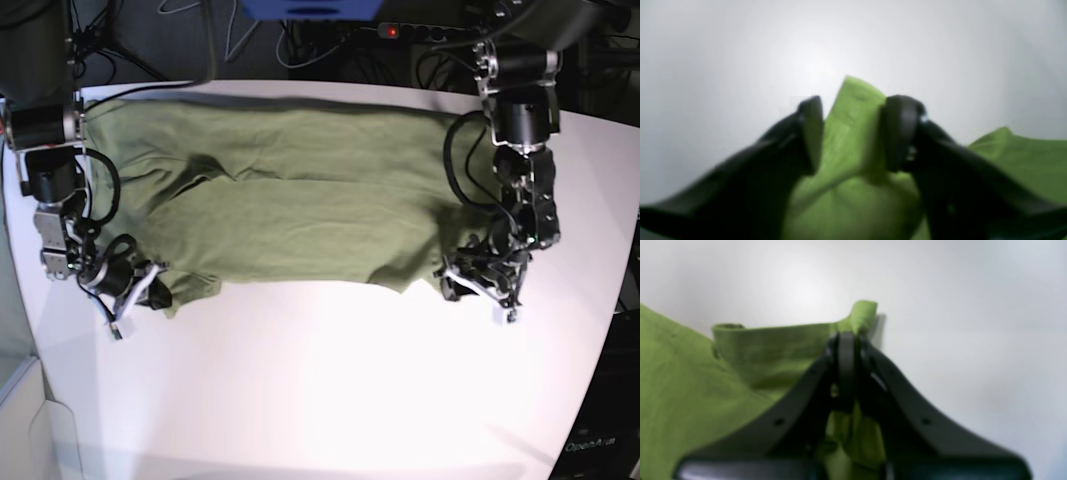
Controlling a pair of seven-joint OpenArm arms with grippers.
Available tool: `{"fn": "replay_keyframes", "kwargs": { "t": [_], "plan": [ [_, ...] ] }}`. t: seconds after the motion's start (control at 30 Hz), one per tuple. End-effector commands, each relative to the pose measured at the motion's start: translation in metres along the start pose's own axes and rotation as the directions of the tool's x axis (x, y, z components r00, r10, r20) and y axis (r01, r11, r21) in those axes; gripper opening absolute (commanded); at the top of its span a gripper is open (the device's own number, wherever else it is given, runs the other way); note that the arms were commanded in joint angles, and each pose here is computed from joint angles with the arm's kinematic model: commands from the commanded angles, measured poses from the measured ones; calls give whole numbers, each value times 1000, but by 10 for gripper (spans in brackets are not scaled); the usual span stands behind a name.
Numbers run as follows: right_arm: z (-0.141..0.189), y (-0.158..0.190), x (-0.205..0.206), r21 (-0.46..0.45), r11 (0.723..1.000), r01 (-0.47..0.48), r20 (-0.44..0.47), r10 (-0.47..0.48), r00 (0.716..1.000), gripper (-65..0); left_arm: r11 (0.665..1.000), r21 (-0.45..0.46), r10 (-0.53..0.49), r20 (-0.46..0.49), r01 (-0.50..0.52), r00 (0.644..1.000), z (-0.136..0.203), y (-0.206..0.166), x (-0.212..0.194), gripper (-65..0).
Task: Fold the T-shirt properly
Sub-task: 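Move the left gripper down and grasp the other hem corner, then lift the hem with both grippers and fold it over the shirt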
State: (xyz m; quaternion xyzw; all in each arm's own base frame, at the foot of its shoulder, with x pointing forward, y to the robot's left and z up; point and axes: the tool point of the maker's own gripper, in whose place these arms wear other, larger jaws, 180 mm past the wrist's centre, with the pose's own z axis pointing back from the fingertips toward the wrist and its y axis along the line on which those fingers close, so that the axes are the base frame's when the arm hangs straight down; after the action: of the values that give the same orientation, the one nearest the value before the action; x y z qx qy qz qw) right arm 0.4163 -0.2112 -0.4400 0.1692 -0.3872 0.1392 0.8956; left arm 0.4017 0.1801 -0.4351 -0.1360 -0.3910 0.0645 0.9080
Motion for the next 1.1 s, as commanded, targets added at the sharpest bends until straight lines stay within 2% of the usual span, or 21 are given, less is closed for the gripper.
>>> {"fn": "replay_keyframes", "kwargs": {
  "t": [0.0,0.1,0.27,0.4,0.63,0.8,0.97,1.07],
  "plan": [
    [3,-5,-4,-7,999,-33,-53,33,998,-643,1000,-5,-9,-26,8,1000,0,-2,-2,-448],
    [3,-5,-3,-8,999,-34,-52,33,998,-643,1000,-7,-9,-44,9,999,0,-2,-8,-562],
    [3,-5,-3,-7,999,-32,-50,32,998,-643,1000,-16,3,-63,-4,998,3,-3,-16,-615],
    [0,-1,-3,0,1000,-30,-48,30,998,-643,997,-58,57,-10,-57,998,9,-8,-3,-614],
    [-1,1,2,4,999,-32,-31,32,999,-643,993,-111,49,123,-35,991,37,-22,34,-614],
    [4,18,10,33,994,-109,15,108,994,-643,993,-115,42,135,-26,990,43,-23,34,-614],
    [26,31,14,33,980,-194,62,192,979,-643,993,-112,43,123,-29,991,44,-22,27,-614],
    [44,40,26,19,965,-262,96,259,961,-643,993,-111,43,118,-30,992,44,-21,24,-614]
  ]
}}
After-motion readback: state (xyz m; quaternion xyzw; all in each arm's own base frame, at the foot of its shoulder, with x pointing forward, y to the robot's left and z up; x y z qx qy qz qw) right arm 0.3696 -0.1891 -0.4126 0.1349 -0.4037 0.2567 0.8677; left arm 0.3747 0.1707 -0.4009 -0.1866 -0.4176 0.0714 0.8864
